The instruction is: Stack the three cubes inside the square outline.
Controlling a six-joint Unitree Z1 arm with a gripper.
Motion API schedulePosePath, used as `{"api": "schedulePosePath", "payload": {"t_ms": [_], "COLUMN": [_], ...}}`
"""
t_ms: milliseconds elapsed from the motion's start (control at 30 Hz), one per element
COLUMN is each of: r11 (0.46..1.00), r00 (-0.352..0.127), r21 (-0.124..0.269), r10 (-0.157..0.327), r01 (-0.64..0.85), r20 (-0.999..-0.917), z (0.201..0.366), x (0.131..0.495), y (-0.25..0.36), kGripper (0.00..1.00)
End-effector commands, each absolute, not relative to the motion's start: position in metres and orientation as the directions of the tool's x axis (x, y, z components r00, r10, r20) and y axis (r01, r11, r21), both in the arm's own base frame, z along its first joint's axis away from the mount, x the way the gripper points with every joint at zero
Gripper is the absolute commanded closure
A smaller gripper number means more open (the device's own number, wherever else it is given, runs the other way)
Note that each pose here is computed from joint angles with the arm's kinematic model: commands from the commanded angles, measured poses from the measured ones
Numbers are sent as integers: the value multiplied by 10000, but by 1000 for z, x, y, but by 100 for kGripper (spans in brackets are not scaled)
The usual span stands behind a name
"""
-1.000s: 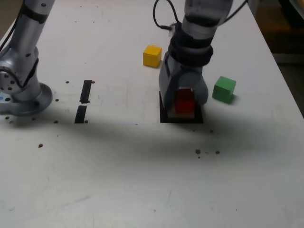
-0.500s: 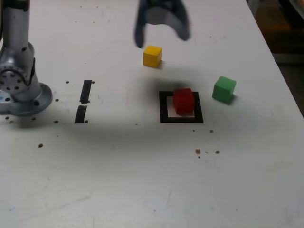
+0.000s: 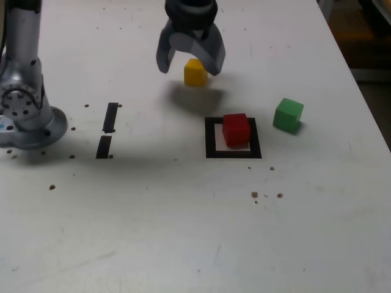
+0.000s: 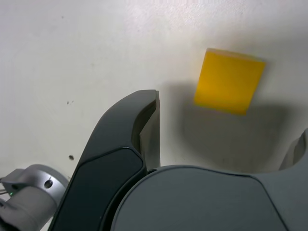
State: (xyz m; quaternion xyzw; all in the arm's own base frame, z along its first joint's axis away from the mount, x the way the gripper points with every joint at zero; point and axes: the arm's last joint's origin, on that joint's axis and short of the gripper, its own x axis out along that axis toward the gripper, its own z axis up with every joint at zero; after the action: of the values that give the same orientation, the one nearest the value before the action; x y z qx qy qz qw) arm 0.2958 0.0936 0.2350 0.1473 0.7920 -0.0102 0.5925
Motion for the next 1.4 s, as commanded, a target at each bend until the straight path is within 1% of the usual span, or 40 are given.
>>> {"api": "schedulePosePath", "payload": {"t_ms": [0,67,133,267,367,467,567,633,700,800,900,967,1033,1133,1267,1300,1367], "r11": [9583,9595,9597,9573,9552,9548,9570,9591,9604,9619,9631,9651,9681,9722,9799,9832,9894], "r00": [-2688,-2786,-2778,-2601,-2447,-2349,-2339,-2370,-2393,-2418,-2434,-2413,-2355,-2181,-1814,-1730,-1574], "r21": [1561,1551,1572,1690,1800,1845,1737,1580,1443,1298,1232,1229,1219,1199,1086,1044,976], "r10": [2199,2194,2206,2293,2374,2393,2284,2141,2020,1890,1824,1792,1737,1639,1389,1301,1139], "r01": [2393,2351,2331,2347,2351,2330,2324,2347,2382,2408,2394,2311,2191,2013,1674,1500,1079], "r20": [-9378,-9350,-9349,-9380,-9401,-9421,-9450,-9476,-9497,-9518,-9526,-9537,-9562,-9621,-9736,-9763,-9809], "z": [226,218,214,216,218,218,215,212,208,204,208,220,240,281,334,341,350], "x": [300,304,307,312,314,316,317,317,318,319,319,316,312,305,302,303,306], "y": [101,107,112,119,122,123,123,123,124,125,126,125,122,108,71,60,38], "kGripper": [2,4,7,16,30,47,63,70,73,75,78,80,81,82,82,82,82]}}
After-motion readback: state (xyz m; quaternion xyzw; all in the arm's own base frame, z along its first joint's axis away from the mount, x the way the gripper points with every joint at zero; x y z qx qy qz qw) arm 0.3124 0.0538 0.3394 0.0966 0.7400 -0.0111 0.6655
